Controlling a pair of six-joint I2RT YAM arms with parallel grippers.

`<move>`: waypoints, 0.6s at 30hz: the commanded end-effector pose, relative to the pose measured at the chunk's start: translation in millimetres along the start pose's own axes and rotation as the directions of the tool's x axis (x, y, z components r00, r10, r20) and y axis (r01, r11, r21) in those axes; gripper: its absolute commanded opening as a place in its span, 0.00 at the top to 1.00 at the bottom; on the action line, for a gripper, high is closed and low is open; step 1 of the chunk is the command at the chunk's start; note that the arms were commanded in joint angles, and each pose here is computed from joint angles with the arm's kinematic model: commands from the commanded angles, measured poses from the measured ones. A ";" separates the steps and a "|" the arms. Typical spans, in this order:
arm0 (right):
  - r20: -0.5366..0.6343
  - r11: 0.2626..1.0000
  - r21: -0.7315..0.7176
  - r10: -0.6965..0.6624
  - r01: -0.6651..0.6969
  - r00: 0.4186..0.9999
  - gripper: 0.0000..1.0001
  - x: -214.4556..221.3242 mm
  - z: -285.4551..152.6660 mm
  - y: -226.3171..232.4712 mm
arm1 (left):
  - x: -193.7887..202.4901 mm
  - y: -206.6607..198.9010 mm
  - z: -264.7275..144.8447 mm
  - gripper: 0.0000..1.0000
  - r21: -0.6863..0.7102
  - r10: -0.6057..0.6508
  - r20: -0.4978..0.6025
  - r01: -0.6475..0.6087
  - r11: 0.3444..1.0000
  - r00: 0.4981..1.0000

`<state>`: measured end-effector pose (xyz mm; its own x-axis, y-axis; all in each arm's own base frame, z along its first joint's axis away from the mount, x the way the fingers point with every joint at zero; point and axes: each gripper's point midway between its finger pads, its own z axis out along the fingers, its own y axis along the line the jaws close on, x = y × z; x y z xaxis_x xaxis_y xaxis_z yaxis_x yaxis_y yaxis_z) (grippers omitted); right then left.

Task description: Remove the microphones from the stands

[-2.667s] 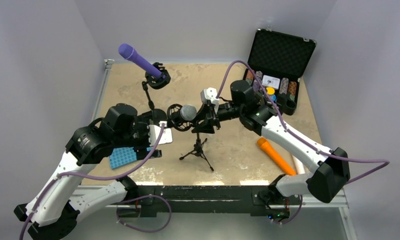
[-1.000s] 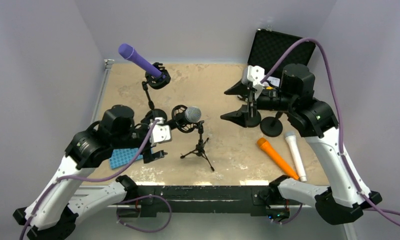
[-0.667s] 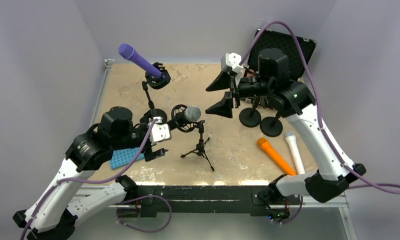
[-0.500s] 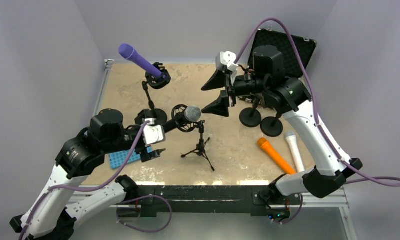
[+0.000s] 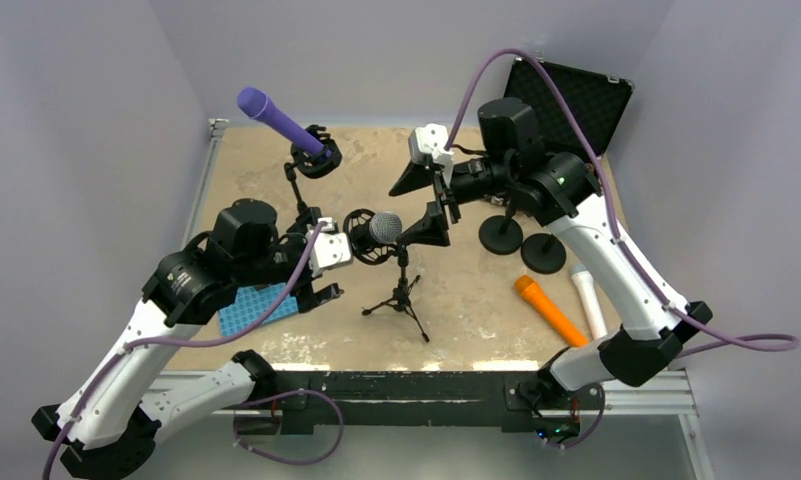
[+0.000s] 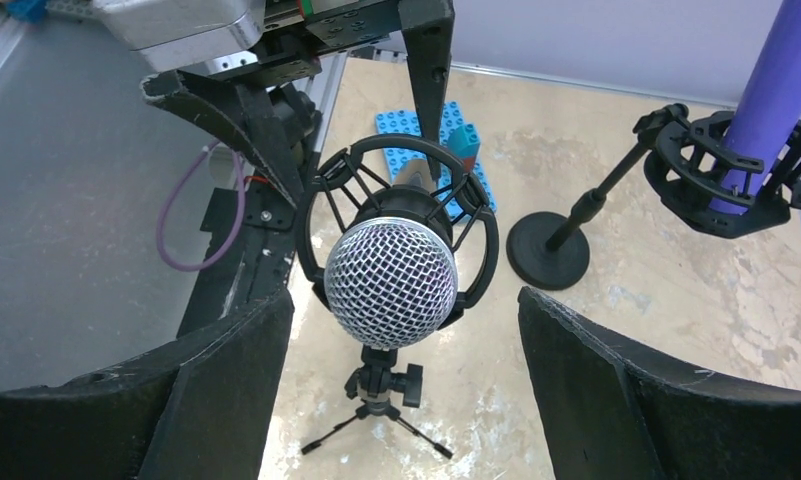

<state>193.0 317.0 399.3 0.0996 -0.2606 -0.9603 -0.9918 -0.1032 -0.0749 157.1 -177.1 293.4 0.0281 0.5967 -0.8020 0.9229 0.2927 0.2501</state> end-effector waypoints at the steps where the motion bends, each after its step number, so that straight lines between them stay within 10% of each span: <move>1: 0.006 0.999 -0.015 -0.039 0.039 0.999 0.14 -4.1 8.6 -3.1 | -10.0 7.8 6.3 0.02 -0.017 -0.004 0.036 0.004 1.000 0.999; 18: -0.031 0.997 -0.052 -0.066 0.065 0.997 0.33 8.9 24.3 -0.3 | -12.1 7.8 21.6 0.11 -0.007 -0.021 0.083 0.022 1.000 0.996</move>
<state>191.1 338.6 373.6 0.1337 -0.3001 -0.9445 -0.9805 -0.1787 -0.0820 170.6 -193.0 282.9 0.0194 0.5655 -0.8246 0.9237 0.3054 0.2311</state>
